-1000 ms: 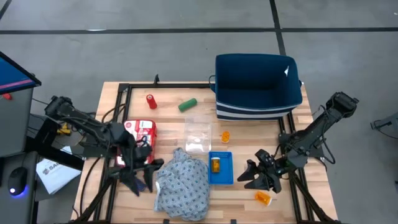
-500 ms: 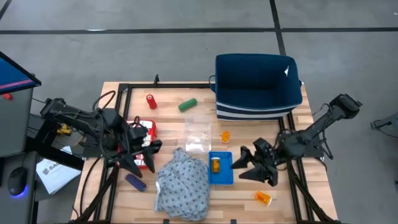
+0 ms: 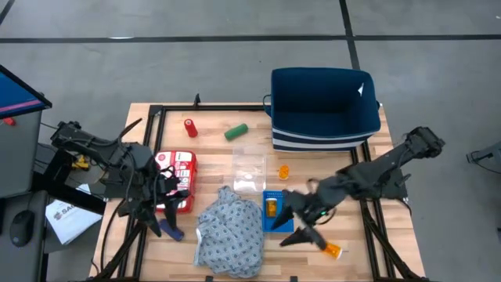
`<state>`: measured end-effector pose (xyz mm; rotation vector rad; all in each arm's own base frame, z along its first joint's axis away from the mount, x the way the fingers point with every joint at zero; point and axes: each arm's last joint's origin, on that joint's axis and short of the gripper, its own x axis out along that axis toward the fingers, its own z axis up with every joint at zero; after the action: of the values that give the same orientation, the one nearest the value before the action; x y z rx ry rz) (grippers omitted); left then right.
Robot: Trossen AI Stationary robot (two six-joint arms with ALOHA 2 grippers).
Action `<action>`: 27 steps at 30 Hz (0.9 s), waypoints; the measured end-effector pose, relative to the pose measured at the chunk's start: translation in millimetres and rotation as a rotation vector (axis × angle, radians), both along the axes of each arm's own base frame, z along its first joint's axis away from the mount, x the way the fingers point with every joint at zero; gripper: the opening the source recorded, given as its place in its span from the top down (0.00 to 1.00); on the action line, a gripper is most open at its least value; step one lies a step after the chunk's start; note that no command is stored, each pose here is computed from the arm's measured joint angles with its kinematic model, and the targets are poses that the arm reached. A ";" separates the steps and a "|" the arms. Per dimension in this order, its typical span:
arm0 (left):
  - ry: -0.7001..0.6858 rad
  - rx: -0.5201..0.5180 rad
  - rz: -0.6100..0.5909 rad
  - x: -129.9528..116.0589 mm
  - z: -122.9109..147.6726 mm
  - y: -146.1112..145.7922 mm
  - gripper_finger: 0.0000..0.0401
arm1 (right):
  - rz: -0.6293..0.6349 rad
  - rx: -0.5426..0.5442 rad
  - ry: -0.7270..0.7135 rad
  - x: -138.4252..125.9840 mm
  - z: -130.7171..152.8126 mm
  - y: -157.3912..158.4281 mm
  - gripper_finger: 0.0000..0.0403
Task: Pick & Place Medicine items
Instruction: Put the blue patient into the blue laundry bin
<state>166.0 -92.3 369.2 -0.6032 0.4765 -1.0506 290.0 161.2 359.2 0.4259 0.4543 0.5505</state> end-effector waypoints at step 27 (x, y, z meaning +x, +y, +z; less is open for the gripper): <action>-0.100 -0.040 -0.098 -33.7 16.0 4.4 0.52 | 0.211 -0.453 0.258 136.1 -71.8 -16.2 0.36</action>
<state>132.3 -87.8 385.3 -0.5642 0.4017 -1.1806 426.0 145.0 287.4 0.0113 0.8573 0.5781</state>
